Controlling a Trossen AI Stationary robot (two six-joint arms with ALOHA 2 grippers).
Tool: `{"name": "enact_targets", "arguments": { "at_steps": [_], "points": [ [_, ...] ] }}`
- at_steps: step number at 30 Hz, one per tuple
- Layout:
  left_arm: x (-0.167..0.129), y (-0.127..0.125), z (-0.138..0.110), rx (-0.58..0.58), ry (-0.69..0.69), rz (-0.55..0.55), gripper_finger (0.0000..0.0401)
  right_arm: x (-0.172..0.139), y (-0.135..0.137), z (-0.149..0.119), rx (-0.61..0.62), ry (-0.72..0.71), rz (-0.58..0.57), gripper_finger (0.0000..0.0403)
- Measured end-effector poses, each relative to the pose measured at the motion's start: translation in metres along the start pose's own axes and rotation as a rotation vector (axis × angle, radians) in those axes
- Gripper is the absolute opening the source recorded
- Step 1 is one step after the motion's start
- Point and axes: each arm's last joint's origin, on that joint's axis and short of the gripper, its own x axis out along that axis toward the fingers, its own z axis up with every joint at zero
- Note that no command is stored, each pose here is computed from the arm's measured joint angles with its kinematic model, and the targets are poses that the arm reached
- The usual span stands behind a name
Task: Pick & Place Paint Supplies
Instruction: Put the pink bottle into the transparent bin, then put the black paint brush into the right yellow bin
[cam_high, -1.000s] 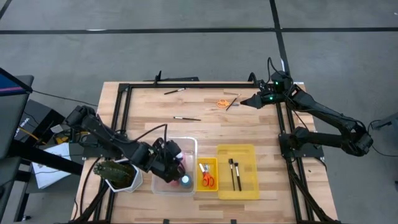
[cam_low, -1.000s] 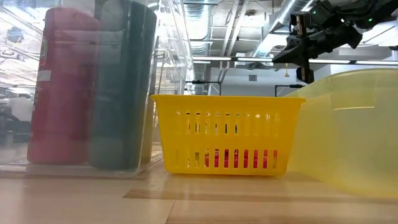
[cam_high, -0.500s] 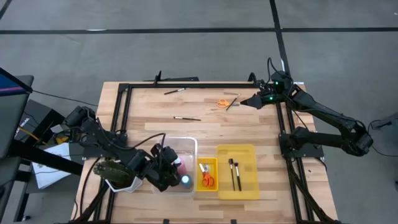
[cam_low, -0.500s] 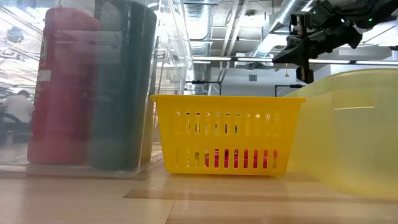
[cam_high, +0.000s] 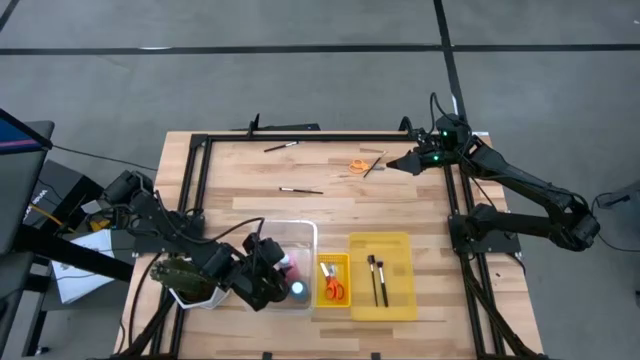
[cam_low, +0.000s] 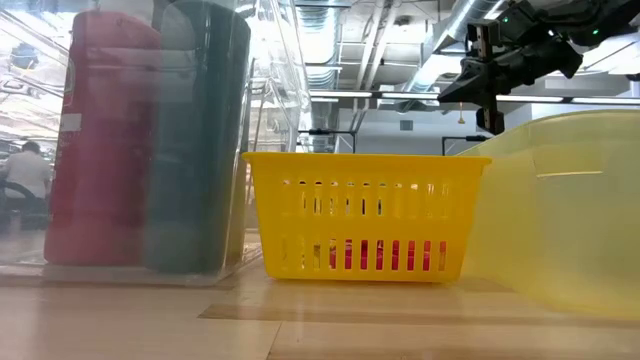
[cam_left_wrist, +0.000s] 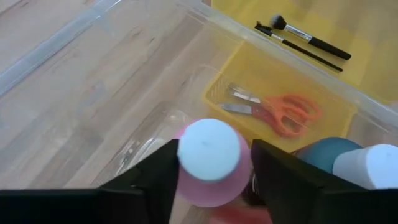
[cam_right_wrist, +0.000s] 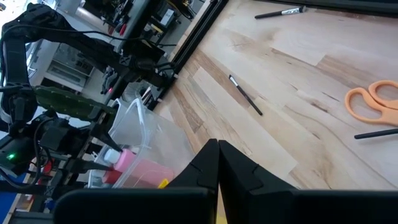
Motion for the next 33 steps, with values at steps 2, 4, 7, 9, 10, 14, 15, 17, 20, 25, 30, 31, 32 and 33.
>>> {"name": "enact_targets", "arguments": {
  "at_steps": [2,4,7,9,10,14,15,17,20,25,30,31,32,33],
  "points": [
    [0.000,0.000,0.000,0.001,0.001,0.001,0.0214,0.000,0.000,0.000,-0.002,0.000,0.000,0.0000],
    [-0.001,0.001,0.000,-0.001,0.003,-0.002,0.0223,0.000,0.000,0.000,-0.003,0.000,0.000,0.0000],
    [-0.006,0.003,0.003,-0.012,0.010,-0.020,0.0227,0.000,0.000,0.000,-0.002,0.000,0.000,0.0000],
    [-0.010,0.005,0.006,-0.018,0.006,-0.027,0.0226,0.000,0.000,0.000,-0.003,0.000,0.000,0.0000],
    [-0.012,0.007,0.007,-0.021,0.003,-0.033,0.0225,0.000,0.000,0.000,-0.003,0.000,0.000,0.0000],
    [-0.020,0.010,0.013,-0.012,-0.012,-0.056,0.0217,0.000,0.000,0.000,-0.016,0.000,0.001,0.0000],
    [-0.022,0.011,0.014,-0.015,-0.015,-0.059,0.0215,0.000,0.000,0.000,-0.018,0.001,0.001,0.0000],
    [-0.024,0.012,0.015,-0.018,-0.019,-0.062,0.0210,0.000,0.000,0.000,-0.019,0.001,0.001,0.0000],
    [-0.025,0.012,0.016,-0.021,-0.025,-0.065,0.0203,0.000,0.000,0.000,-0.019,0.001,0.002,0.0000],
    [-0.027,0.013,0.021,-0.050,-0.049,-0.083,0.0204,0.000,0.000,0.000,-0.019,0.002,0.004,0.0000],
    [-0.031,0.018,0.032,-0.039,-0.086,-0.106,0.0206,0.000,0.000,0.000,-0.020,0.003,0.004,0.0000],
    [-0.032,0.020,0.037,-0.046,-0.098,-0.109,0.0205,0.000,0.000,0.000,-0.022,0.003,0.004,0.0000],
    [-0.034,0.023,0.040,-0.047,-0.109,-0.109,0.0204,0.000,0.000,0.000,-0.023,0.003,0.007,0.0000],
    [-0.035,0.027,0.044,-0.044,-0.119,-0.106,0.0202,0.000,0.000,0.000,-0.024,0.004,0.010,0.0000]
  ]
}}
